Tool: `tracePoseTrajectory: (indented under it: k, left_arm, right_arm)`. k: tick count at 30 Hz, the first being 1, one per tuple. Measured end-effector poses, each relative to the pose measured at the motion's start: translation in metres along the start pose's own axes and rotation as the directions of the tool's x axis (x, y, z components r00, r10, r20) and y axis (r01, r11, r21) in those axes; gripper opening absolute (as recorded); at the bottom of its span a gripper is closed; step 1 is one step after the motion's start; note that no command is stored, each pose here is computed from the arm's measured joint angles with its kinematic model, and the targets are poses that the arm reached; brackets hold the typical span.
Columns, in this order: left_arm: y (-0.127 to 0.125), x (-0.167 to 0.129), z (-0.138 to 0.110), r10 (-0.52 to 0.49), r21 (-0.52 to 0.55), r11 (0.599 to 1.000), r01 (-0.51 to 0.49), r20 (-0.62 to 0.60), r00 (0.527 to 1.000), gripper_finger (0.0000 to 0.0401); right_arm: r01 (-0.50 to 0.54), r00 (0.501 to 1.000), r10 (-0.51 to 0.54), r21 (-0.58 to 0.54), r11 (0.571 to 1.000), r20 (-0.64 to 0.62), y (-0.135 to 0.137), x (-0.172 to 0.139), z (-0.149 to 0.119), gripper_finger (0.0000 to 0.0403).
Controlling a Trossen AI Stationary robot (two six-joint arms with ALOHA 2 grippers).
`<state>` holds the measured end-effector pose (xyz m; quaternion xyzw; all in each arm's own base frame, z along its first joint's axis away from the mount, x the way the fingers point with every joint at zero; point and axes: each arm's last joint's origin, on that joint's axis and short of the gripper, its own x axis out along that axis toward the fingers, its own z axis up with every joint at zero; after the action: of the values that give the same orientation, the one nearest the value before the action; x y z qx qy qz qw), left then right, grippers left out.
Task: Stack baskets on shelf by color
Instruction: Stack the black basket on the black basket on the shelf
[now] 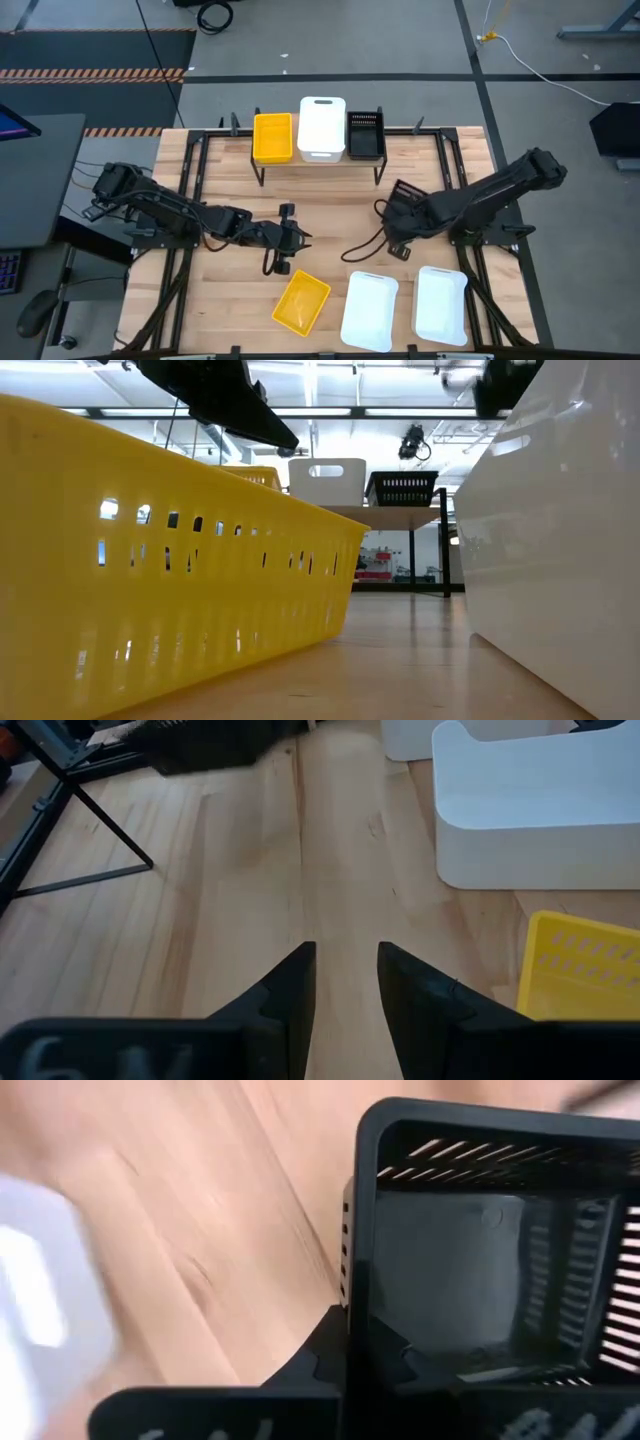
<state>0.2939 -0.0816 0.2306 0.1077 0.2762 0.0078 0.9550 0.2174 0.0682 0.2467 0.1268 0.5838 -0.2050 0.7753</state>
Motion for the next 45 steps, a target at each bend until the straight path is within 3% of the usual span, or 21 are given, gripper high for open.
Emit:
tracePoseTrajectory:
  k: [9, 15, 22, 32, 37, 45]
  left_arm:
    - [0.0, 0.0, 0.0, 0.0, -0.001, 1.0, 0.0, 0.001, 1.0, 0.0116]
    - [0.0, 0.0, 0.003, 0.002, -0.011, 1.0, -0.001, 0.031, 1.0, 0.0116]
    - [-0.001, -0.001, 0.011, 0.009, -0.04, 0.999, -0.004, 0.112, 0.994, 0.0117]
    - [0.025, 0.002, 0.026, 0.122, -0.058, 0.992, -0.111, 0.249, 0.961, 0.0117]
    - [0.041, -0.001, 0.027, 0.171, -0.085, 0.984, -0.154, 0.251, 0.953, 0.0117]
    - [0.065, -0.027, 0.027, 0.219, -0.119, 0.972, -0.203, 0.135, 0.966, 0.0117]
  right_arm:
    - [0.079, 0.96, 0.0, -0.268, 0.96, 0.281, 0.005, -0.09, 0.031, 0.0003]
    - [0.172, 0.928, -0.029, -0.358, 0.918, 0.372, -0.012, -0.119, 0.052, 0.0002]
    - [0.247, 0.932, -0.104, -0.401, 0.882, 0.346, -0.047, -0.112, 0.078, 0.0004]
    - [0.195, 0.914, -0.015, -0.406, 0.893, 0.405, -0.101, -0.099, 0.124, 0.0005]
    - [0.164, 0.94, -0.013, -0.419, 0.893, 0.34, -0.12, -0.08, 0.138, 0.0005]
    - [0.144, 0.973, -0.043, -0.457, 0.878, 0.225, -0.137, -0.052, 0.151, 0.0006]
